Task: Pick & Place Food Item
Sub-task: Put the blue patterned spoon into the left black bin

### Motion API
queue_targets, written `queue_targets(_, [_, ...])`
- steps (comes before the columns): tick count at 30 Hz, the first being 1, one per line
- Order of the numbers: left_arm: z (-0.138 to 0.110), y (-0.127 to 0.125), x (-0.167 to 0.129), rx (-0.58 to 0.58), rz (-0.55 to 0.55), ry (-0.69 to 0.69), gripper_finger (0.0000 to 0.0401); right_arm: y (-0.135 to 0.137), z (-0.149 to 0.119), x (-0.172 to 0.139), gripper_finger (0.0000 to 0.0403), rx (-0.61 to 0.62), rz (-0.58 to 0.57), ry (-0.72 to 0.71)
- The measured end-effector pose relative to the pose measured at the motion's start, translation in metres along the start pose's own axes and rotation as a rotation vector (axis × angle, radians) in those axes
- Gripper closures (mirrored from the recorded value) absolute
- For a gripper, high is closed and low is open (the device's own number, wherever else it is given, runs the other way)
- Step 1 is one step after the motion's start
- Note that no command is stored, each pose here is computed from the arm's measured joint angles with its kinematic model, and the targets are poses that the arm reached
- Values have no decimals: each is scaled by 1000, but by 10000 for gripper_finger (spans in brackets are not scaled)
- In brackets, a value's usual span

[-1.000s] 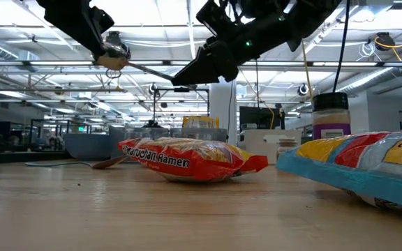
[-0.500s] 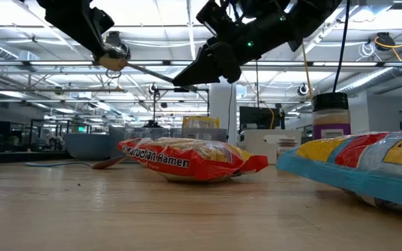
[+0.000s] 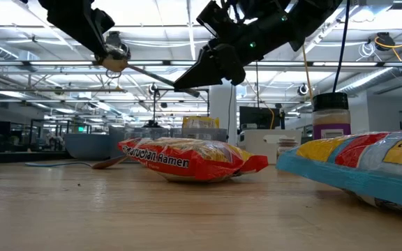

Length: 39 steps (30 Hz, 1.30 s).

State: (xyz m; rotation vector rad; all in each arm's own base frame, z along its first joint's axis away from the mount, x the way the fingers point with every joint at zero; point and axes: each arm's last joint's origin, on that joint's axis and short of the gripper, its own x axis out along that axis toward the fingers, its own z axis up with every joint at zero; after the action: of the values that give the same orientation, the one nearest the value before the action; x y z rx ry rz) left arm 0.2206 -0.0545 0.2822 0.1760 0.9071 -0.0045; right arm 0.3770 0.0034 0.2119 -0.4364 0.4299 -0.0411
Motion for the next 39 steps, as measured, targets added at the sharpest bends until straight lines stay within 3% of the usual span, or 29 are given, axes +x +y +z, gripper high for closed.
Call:
queue_targets(7, [0, 8, 2, -70, -29, 16, 362, 0, 0, 0, 382, 3, -4, 2])
queue_targets(17, [0, 15, 4, -118, -64, 16, 225, -1, 1, 0, 384, 8, -17, -6])
queue_targets(23, [4, 15, 1, -110, -76, -8, 171, -2, 1, 0, 384, 6, -21, -4])
queue_targets(31, [28, 22, -31, -66, -70, -66, 156, -3, 0, 0, 386, -14, -57, 12])
queue_targets(39, [30, 28, -48, -35, 45, -45, 155, -6, 3, -7, 386, -28, -72, 32])
